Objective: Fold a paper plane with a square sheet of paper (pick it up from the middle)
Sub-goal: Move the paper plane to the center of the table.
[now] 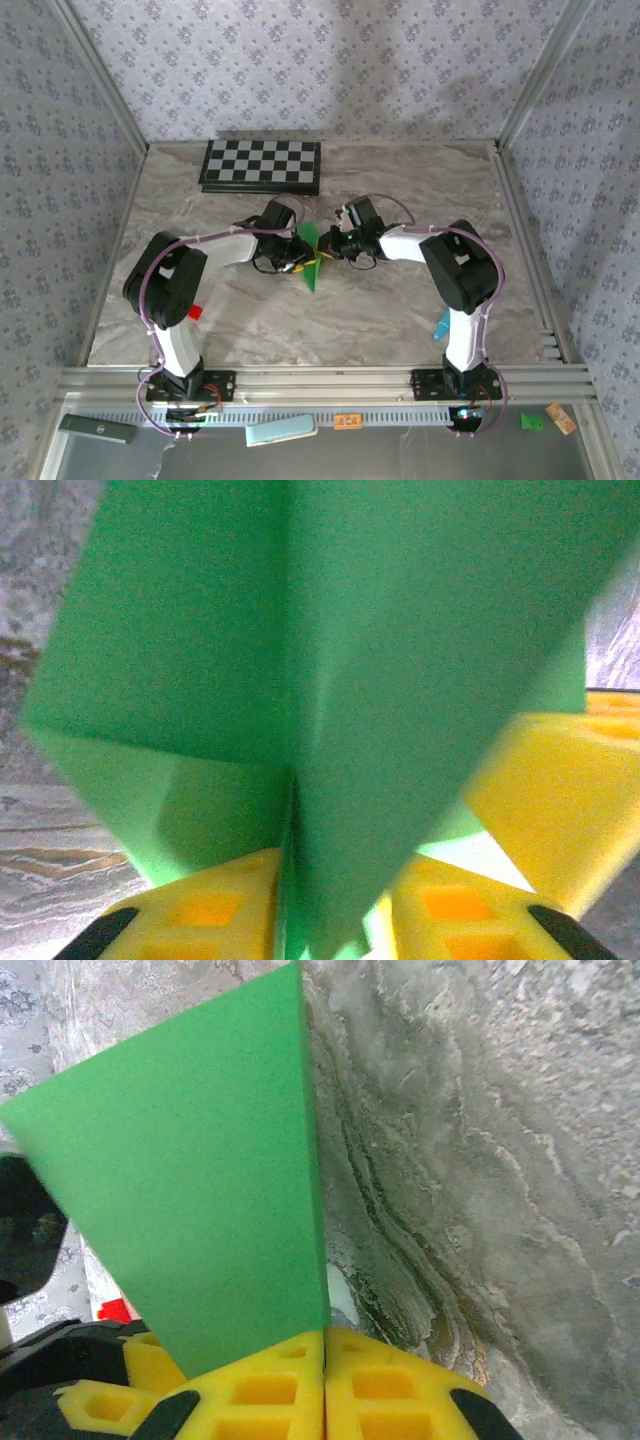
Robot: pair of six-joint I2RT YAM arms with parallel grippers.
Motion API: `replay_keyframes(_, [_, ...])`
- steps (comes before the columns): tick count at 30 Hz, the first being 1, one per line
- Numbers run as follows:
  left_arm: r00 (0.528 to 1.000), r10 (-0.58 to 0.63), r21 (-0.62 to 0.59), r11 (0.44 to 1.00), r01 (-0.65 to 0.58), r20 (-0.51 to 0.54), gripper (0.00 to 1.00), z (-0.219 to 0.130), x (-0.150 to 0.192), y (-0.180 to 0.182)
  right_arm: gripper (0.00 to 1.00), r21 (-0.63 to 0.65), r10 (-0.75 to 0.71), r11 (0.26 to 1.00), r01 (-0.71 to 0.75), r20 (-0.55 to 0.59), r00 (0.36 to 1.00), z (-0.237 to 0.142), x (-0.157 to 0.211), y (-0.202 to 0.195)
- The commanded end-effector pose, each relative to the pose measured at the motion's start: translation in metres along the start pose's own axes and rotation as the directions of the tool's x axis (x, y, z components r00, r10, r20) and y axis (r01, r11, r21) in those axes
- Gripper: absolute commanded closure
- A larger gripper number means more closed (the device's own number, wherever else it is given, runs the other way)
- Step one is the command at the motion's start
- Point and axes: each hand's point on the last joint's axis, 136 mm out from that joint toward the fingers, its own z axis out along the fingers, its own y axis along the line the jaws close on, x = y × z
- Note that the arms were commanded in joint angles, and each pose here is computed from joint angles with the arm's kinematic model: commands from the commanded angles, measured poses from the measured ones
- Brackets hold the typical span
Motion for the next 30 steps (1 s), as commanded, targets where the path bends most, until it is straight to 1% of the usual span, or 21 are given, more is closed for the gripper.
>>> replay_keyframes(1, [1.0, -0.008, -0.034, 0.999, 0.008, -0.003, 0.77, 0.004, -0.002, 0.003, 0.91, -0.051, -0.018, 0.999, 0.018, 0.011, 1.0, -0.006, -0.007, 0.023])
replay_keyframes(5, [1.0, 0.006, -0.06, 0.998, -0.006, 0.0, 0.86, 0.003, -0.003, 0.006, 0.87, -0.037, -0.019, 0.999, 0.019, 0.018, 1.0, -0.009, -0.008, 0.021])
replay_keyframes(7, [1.0, 0.021, -0.076, 0.997, -0.021, 0.003, 0.91, 0.002, -0.004, 0.007, 0.83, -0.022, -0.017, 1.0, 0.018, 0.03, 0.999, -0.013, -0.011, 0.019])
replay_keyframes(10, [0.998, 0.057, -0.115, 0.992, -0.056, 0.009, 0.96, -0.004, -0.007, 0.008, 0.71, 0.013, -0.026, 1.0, 0.025, 0.064, 0.998, -0.023, -0.018, 0.013])
replay_keyframes(14, [0.991, 0.131, -0.205, 0.971, -0.123, 0.024, 0.97, -0.022, -0.012, 0.014, 0.54, 0.098, -0.073, 0.993, 0.059, 0.142, 0.987, -0.045, -0.028, 0.001])
replay_keyframes(17, [0.979, 0.203, -0.301, 0.934, -0.19, 0.012, 0.98, -0.035, -0.015, 0.023, 0.46, 0.189, -0.128, 0.978, 0.091, 0.192, 0.973, -0.063, -0.034, -0.009])
replay_keyframes(19, [0.969, 0.247, -0.371, 0.9, -0.228, 0.002, 0.98, -0.041, -0.018, 0.031, 0.43, 0.241, -0.156, 0.965, 0.1, 0.223, 0.962, -0.073, -0.039, -0.015])
replay_keyframes(22, [0.96, 0.28, -0.459, 0.849, -0.261, -0.026, 0.98, -0.046, -0.021, 0.042, 0.4, 0.281, -0.177, 0.954, 0.104, 0.25, 0.952, -0.082, -0.041, -0.02])
replay_keyframes(25, [0.947, 0.318, -0.508, 0.809, -0.297, -0.048, 0.98, -0.043, -0.023, 0.043, 0.37, 0.295, -0.185, 0.95, 0.102, 0.268, 0.945, -0.085, -0.042, -0.024])
replay_keyframes(30, [0.938, 0.339, -0.545, 0.774, -0.324, -0.076, 0.96, -0.033, -0.024, 0.042, 0.32, 0.296, -0.193, 0.95, 0.103, 0.292, 0.937, -0.089, -0.041, -0.027])
